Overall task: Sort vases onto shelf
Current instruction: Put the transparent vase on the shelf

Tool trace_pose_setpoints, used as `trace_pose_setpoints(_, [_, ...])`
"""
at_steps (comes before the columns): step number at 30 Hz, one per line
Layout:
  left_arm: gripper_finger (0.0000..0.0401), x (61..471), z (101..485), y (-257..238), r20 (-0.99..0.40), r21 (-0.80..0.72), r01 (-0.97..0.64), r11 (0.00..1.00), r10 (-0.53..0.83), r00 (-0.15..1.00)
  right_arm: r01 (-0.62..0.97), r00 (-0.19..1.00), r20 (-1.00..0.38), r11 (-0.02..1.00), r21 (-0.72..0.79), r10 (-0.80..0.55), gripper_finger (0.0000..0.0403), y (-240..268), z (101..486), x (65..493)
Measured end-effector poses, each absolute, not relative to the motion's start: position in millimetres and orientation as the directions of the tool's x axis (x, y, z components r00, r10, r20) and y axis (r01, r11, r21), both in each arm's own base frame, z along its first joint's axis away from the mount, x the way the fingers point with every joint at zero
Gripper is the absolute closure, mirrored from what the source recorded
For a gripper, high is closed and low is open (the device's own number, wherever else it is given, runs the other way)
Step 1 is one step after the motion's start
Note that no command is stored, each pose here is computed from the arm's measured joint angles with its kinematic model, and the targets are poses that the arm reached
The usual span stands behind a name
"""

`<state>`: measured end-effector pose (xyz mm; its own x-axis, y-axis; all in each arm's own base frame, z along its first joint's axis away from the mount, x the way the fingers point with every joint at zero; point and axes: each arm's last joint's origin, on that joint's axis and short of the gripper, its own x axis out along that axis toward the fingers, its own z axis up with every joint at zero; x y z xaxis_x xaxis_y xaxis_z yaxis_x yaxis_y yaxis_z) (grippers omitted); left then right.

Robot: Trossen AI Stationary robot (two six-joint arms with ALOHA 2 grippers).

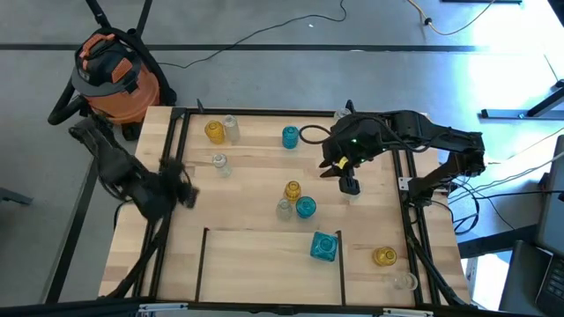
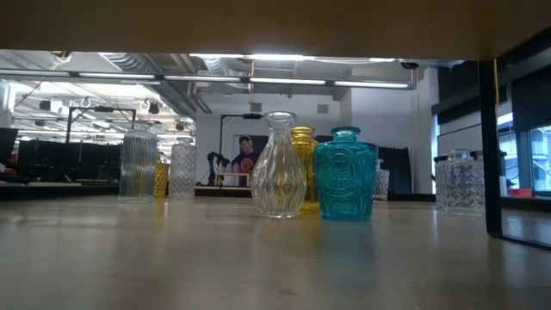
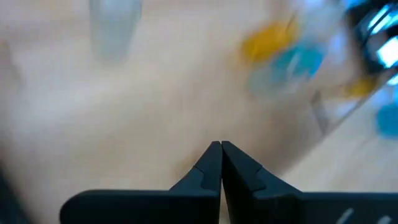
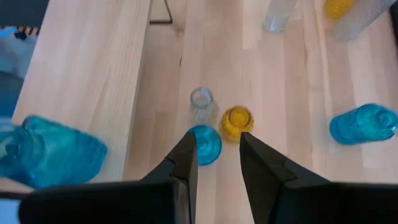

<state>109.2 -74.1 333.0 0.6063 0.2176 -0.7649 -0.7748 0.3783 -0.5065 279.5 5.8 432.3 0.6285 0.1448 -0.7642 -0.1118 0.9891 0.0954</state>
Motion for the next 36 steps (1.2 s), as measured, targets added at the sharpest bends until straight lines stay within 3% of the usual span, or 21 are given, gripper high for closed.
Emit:
trace_pose_setpoints(5, [0.0401, 101.1, 354.1, -42.4, -0.526, -0.519, -0.672, 0.527, 0.423, 0.738, -0.084, 0.654, -0.744, 0.990, 0.112, 0.140, 0.0318, 5.7, 434.1, 282.3])
trace_pose_setpoints(8, [0.0399, 104.4, 367.4, -34.1, -0.354, -0.416, -0.661, 0.625, 0.558, 0.750, -0.039, 0.673, -0.732, 0.994, 0.101, 0.101, 0.0318, 4.6, 435.5, 284.0])
trace_pose_setpoints(10, [0.0386, 104.8, 370.7, -28.9, -0.320, -0.306, -0.684, 0.662, 0.605, 0.729, -0.005, 0.681, -0.728, 0.995, 0.104, 0.079, 0.0318, 3.9, 436.0, 284.6])
trace_pose_setpoints(16, [0.0304, 109.1, 358.6, -10.3, -0.482, -0.064, -0.747, 0.661, 0.635, 0.604, 0.060, 0.697, -0.716, 0.992, 0.114, 0.040, 0.0318, 2.7, 437.2, 286.0])
trace_pose_setpoints(21, [0.0249, 121.4, 352.9, 6.9, -0.588, -0.021, -0.779, 0.626, 0.623, 0.516, 0.106, 0.712, -0.702, 0.986, 0.129, 0.015, 0.0318, 2.0, 438.6, 287.6])
trace_pose_setpoints(26, [0.0241, 134.7, 342.0, 30.8, -0.763, -0.073, -0.775, 0.627, 0.466, 0.449, 0.113, 0.744, -0.668, 0.983, 0.147, 0.015, 0.0318, 2.0, 441.8, 290.8])
trace_pose_setpoints(32, [0.0240, 153.9, 327.5, 64.2, -0.840, -0.008, -0.788, 0.616, 0.423, 0.339, 0.104, 0.784, -0.621, 0.983, 0.154, 0.015, 0.0318, 2.0, 446.3, 294.7])
trace_pose_setpoints(36, [0.0240, 163.6, 311.0, 84.2, -0.917, -0.028, -0.803, 0.596, 0.304, 0.258, 0.121, 0.784, -0.621, 0.977, 0.176, 0.015, 0.0318, 2.0, 446.2, 294.6])
